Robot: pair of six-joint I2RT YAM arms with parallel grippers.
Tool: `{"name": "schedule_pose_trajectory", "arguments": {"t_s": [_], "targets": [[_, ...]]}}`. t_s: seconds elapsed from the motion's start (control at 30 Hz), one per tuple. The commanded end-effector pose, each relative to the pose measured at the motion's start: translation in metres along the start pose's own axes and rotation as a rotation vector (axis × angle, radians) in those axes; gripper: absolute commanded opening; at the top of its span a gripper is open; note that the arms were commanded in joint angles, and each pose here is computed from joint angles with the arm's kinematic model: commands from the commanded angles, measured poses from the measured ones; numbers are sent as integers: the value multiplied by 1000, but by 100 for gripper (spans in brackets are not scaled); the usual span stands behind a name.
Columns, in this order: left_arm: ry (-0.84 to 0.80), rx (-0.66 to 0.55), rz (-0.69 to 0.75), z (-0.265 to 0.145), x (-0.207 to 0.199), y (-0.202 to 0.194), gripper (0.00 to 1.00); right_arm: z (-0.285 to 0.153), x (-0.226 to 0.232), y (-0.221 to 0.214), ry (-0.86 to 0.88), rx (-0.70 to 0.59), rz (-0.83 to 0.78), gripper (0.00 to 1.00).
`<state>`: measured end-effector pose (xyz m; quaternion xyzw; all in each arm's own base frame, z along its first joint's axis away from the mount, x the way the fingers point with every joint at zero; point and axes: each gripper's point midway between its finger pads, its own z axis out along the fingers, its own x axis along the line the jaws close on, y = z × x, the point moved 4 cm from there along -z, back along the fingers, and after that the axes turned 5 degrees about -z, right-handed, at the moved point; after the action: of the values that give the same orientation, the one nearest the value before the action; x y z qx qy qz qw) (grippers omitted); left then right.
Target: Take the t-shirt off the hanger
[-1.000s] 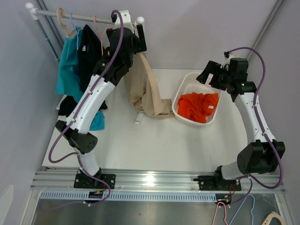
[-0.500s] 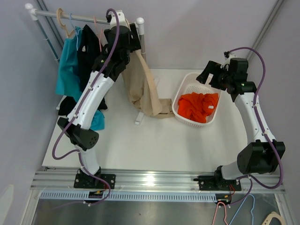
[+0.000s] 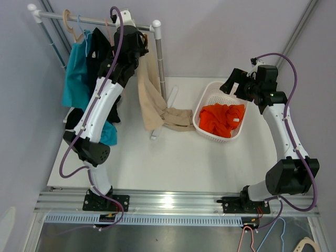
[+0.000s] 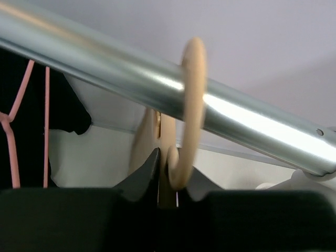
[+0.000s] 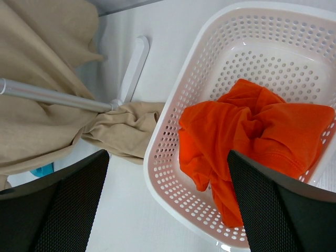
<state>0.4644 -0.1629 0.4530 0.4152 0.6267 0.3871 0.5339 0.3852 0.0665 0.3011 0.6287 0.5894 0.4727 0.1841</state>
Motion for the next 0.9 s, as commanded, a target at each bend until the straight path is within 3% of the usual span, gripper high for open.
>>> {"name": "schedule_pose_trajectory", "arguments": {"t_s": [0.0, 0.1, 0.43, 0.57, 0.87], "targets": [[5, -1, -21, 1, 5, 8, 14, -11, 7, 8, 31, -37, -26, 99], [-6, -7, -31, -1, 6, 15, 1, -12, 11, 7, 53, -32, -30, 99], [-149, -165, -19, -44, -4, 75, 1, -34, 65, 10, 268, -126, -195, 99], [-203, -282, -38, -82, -1, 113, 1, -47, 98, 3, 440, -139, -268, 99], [-126, -266, -62, -92, 13, 110, 1, -63, 208, -35, 781, -115, -484, 100]]}}
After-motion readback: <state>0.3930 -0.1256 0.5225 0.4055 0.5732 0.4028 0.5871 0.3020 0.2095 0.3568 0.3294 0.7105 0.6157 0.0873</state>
